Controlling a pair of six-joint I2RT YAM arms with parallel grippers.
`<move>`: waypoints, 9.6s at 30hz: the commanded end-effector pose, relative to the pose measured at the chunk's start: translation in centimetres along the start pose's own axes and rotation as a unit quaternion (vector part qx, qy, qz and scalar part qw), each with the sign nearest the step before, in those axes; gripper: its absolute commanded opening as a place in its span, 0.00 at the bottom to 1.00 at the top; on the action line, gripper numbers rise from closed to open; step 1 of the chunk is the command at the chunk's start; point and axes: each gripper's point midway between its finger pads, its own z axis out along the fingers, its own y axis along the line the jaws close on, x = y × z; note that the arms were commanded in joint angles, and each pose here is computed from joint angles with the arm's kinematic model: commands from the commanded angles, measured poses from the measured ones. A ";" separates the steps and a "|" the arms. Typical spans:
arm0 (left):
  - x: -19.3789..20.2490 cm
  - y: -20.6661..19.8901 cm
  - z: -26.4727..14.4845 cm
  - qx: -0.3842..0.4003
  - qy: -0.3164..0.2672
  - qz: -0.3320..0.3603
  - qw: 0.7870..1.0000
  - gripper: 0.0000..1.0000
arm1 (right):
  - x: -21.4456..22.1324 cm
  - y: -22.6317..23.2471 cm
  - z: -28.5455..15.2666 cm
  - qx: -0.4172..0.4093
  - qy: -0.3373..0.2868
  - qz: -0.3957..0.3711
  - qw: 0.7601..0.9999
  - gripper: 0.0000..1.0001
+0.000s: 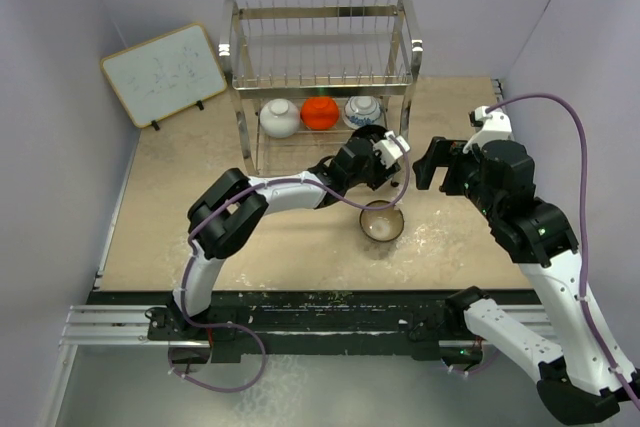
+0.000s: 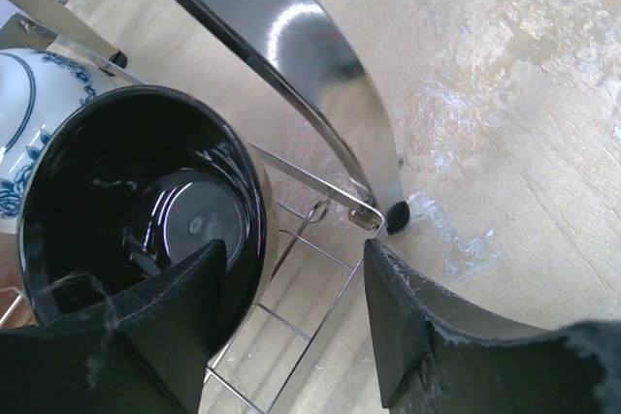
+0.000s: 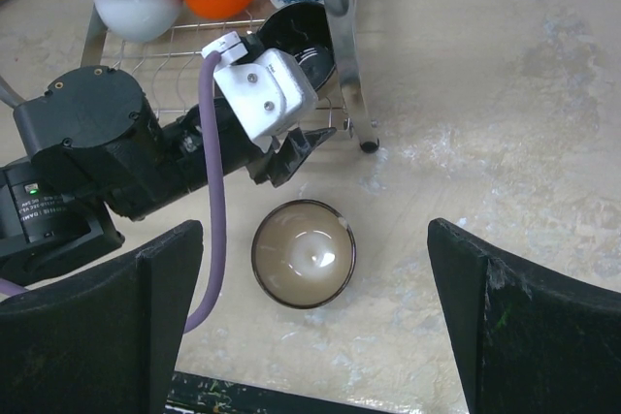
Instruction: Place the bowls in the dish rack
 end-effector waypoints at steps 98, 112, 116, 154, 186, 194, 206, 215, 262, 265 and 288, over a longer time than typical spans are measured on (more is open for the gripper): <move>-6.4 14.3 -6.9 0.149 -0.350 -0.606 0.699 0.00 | -0.4 -0.1 1.3 0.004 -0.017 -0.004 1.000 0.99; 0.7 14.6 -6.3 0.051 -0.307 -0.644 0.699 0.00 | 0.0 -0.1 1.5 0.004 -0.012 -0.005 1.000 0.99; 2.3 14.9 -6.3 0.013 -0.282 -0.648 0.708 0.03 | 0.0 -0.1 1.5 0.004 -0.012 -0.005 1.000 0.99; 9.2 18.8 -9.4 -0.215 -0.124 -0.599 0.762 0.35 | 0.2 0.2 1.5 -0.005 -0.008 -0.002 1.000 0.99; -2.8 12.2 -12.8 -0.008 -0.155 -0.428 0.890 0.48 | -0.1 0.3 0.8 -0.010 -0.016 0.002 1.000 0.99; -4.2 9.8 -13.2 0.049 -0.147 -0.411 0.898 0.48 | -0.2 0.2 0.5 -0.008 -0.020 0.004 1.000 0.99; -5.1 5.5 -10.4 0.064 -0.110 -0.359 0.925 0.48 | -0.1 0.1 0.4 -0.006 -0.019 0.005 1.000 0.99; -5.4 6.7 -6.4 0.013 -0.134 -0.323 0.937 0.46 | 0.1 0.0 0.5 -0.003 -0.017 0.004 1.000 0.99; 8.5 13.1 -8.3 -0.356 0.048 -0.324 0.875 0.48 | 0.2 -0.2 0.5 -0.002 -0.015 -0.001 1.000 0.99; 7.8 13.0 -9.0 -0.349 0.038 -0.326 0.878 0.54 | 0.3 -0.2 0.5 0.000 -0.015 0.000 1.000 0.99; -0.5 7.4 -10.7 -0.123 -0.084 -0.260 0.954 0.68 | 0.2 -0.5 0.1 0.005 -0.018 0.000 1.000 0.99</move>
